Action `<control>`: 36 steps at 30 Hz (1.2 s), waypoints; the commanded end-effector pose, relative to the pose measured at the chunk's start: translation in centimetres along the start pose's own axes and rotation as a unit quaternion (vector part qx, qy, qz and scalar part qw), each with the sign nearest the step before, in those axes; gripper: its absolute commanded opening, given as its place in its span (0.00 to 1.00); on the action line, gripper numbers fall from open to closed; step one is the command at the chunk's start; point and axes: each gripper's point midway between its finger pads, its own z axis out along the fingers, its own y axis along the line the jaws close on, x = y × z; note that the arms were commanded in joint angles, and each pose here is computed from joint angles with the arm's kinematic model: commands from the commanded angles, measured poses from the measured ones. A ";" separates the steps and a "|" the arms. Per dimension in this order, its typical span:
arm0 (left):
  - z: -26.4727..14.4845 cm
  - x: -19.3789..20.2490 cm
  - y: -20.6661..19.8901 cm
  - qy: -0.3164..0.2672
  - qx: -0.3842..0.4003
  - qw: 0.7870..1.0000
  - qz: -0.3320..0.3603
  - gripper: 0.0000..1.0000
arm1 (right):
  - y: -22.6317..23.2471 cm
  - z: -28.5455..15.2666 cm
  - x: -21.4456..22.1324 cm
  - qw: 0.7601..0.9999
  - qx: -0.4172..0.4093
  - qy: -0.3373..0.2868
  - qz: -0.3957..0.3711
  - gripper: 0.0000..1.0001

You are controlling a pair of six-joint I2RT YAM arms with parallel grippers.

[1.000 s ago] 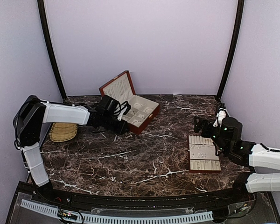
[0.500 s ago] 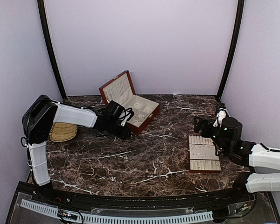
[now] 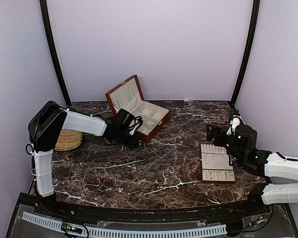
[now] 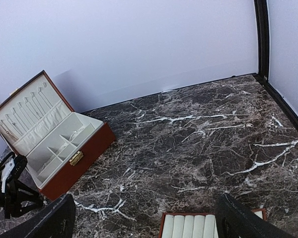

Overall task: Organize the mixed jewelry
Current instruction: Pick up the bracelet at the center of the board.

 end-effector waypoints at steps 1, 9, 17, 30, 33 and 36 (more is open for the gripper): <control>0.2 -0.6 0.0 -0.005 -0.006 1.000 0.009 0.37 | 0.2 0.0 -0.8 1.000 0.001 -0.016 0.011 0.98; 0.9 0.3 -0.4 0.006 0.003 1.000 0.014 0.28 | 0.0 -0.1 -0.7 1.000 0.004 -0.016 0.011 0.99; 0.9 0.5 -0.5 0.009 0.003 1.000 0.012 0.11 | -0.3 -0.3 -0.8 1.000 0.008 -0.019 0.013 0.98; -3.5 -0.6 -1.6 -0.039 0.034 0.998 -0.027 0.00 | -0.8 -0.6 -0.8 0.999 0.016 -0.023 0.016 0.99; -4.7 -1.2 -1.8 -0.053 0.043 0.997 -0.038 0.00 | -0.8 -0.6 -0.9 0.999 0.015 -0.025 0.018 0.98; -5.6 -1.9 -2.0 -0.063 0.052 0.996 -0.045 0.00 | -0.8 -0.6 -0.9 0.999 0.015 -0.024 0.018 0.99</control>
